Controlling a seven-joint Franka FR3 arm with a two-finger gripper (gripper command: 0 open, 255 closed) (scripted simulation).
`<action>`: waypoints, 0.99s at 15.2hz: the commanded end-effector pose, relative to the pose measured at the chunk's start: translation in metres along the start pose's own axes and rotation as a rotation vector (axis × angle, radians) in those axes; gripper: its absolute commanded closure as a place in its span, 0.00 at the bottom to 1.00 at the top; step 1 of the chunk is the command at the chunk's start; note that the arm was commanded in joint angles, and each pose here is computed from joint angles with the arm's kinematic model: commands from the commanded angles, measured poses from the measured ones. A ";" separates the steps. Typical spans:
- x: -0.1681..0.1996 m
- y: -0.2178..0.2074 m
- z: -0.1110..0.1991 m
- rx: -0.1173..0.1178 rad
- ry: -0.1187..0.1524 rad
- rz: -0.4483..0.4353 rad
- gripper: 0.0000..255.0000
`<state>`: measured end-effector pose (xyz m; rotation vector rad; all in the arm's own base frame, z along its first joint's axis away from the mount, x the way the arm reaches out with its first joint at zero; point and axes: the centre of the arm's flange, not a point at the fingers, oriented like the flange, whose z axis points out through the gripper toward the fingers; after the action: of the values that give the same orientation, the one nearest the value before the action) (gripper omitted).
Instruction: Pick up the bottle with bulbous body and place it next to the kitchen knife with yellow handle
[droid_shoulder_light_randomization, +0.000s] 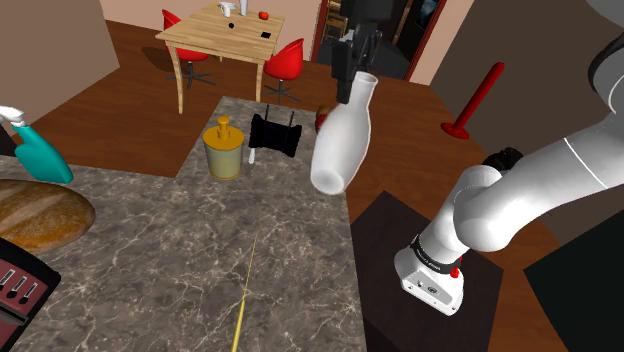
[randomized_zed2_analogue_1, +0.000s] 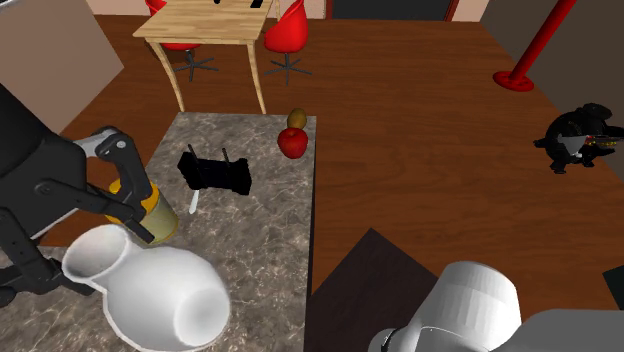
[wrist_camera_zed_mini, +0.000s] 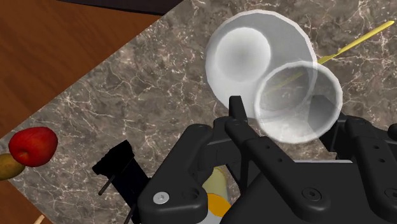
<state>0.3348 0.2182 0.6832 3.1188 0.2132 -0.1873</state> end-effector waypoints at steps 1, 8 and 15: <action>0.001 0.001 0.010 0.000 0.001 0.000 1.00; 0.006 0.001 0.047 0.000 0.001 0.000 1.00; 0.010 0.001 0.083 0.000 0.001 0.000 1.00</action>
<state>0.3353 0.2181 0.6037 3.1188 0.2130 -0.1873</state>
